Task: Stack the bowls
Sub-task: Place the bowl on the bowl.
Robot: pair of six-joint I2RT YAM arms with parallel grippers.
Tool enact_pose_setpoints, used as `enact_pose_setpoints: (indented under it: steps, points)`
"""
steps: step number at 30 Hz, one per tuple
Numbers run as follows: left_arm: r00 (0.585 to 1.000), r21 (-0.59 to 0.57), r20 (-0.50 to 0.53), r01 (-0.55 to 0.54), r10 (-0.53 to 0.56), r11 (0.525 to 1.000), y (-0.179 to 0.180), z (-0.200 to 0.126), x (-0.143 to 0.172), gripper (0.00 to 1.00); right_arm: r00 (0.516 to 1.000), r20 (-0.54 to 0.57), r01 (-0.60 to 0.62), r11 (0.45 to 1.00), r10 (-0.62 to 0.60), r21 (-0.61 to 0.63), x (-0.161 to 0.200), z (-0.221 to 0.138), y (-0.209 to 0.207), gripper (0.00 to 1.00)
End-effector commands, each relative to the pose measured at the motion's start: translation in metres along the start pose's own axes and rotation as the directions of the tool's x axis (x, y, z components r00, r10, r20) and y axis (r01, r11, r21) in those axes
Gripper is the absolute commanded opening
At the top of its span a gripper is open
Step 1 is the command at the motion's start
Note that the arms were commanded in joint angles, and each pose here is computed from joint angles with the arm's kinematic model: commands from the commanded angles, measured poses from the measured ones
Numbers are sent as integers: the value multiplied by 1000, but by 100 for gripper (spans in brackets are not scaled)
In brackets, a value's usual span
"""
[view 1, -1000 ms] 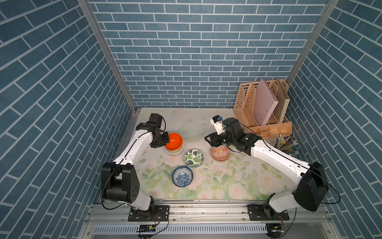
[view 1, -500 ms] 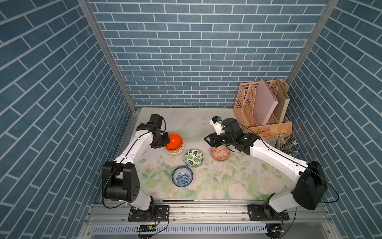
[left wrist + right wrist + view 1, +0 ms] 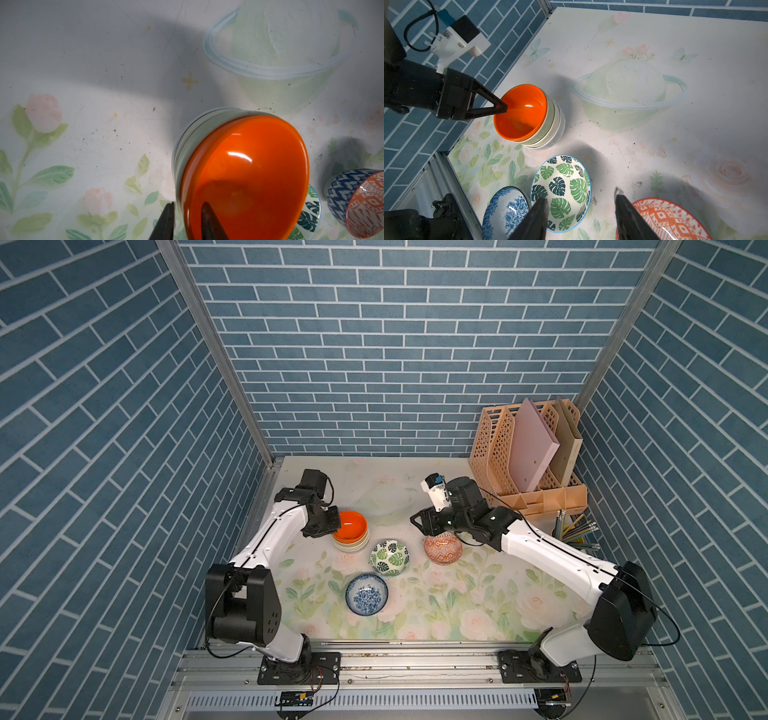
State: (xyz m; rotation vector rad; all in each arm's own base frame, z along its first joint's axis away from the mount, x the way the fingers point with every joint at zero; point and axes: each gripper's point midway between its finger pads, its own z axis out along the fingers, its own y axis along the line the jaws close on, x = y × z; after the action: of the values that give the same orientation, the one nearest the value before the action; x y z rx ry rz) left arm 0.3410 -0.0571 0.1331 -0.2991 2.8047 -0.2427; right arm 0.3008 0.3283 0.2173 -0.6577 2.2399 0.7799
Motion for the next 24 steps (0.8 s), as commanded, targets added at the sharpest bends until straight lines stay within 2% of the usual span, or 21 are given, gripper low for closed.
enact_pose_setpoints:
  steps: [1,5,13,24]
  points:
    - [1000,-20,16,-1,1,1000,5,-4,-1,25,999,-6,33,999,-33,-2,-1,0,0,56]
    - [1000,-11,22,-2,2,1000,3,-6,-2,24,999,-7,34,999,-34,-3,0,1,0,56]
    - [1000,-2,27,-3,3,1000,1,-8,-4,12,999,-10,33,999,-33,-5,1,1,0,56]
    - [1000,0,22,-3,3,1000,2,-6,-2,8,999,-16,30,1000,-30,-8,2,2,0,56]
